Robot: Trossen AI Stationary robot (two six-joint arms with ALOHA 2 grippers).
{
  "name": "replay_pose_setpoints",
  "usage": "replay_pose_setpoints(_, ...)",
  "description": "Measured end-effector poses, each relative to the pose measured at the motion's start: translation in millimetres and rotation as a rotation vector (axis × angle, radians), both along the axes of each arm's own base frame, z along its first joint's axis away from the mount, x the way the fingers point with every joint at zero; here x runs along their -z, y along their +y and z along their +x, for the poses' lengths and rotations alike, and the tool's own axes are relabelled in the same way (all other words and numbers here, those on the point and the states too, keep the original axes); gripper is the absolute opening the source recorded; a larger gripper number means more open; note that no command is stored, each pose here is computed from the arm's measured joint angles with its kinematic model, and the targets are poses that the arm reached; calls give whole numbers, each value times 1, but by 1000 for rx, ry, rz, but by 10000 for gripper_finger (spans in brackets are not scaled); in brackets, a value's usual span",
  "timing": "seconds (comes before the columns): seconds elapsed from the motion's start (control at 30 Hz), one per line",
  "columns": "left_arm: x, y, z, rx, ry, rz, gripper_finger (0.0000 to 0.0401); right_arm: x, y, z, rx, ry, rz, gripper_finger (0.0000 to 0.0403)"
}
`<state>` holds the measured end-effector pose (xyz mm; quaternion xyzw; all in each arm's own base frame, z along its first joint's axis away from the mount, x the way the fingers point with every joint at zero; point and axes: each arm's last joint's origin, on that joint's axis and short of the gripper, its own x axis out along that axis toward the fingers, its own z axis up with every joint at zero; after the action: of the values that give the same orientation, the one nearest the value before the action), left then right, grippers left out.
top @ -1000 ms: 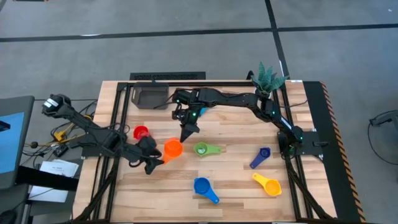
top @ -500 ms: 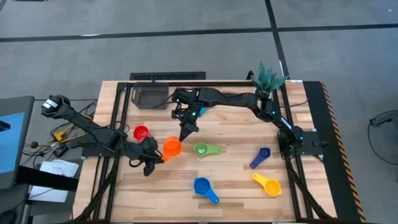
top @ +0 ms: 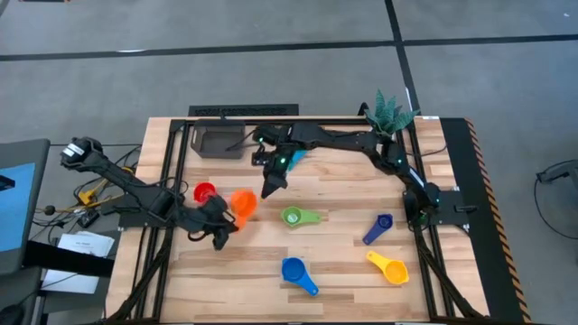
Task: Nest measuring cups in basket
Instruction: Move the orange measuring cup to the center of the table
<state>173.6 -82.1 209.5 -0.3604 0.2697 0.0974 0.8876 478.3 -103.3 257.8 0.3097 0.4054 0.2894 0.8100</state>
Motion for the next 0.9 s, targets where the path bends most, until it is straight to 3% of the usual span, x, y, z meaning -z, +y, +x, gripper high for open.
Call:
replay_pose_setpoints(0.1, -1, -2, -1, -55, -25, -1, 0, -23, -14, -15, 55, -20, -58, 125)
replay_pose_setpoints(0.27, -4, -5, -2, -139, -83, -20, 0, -61, -27, -37, 203, -39, -255, 163)
replay_pose_setpoints(0.53, -18, -7, 2, -239, -258, 10, 0, -99, -4, -47, 339, -94, -444, 163)
replay_pose_setpoints(0.67, -18, -6, 2, -266, -260, 31, 0, -102, 9, -48, 385, -155, -427, 147)
replay_pose_setpoints(0.9, -19, -5, 2, -310, -278, 52, 0, -65, 29, -61, 547, -227, -298, 126)
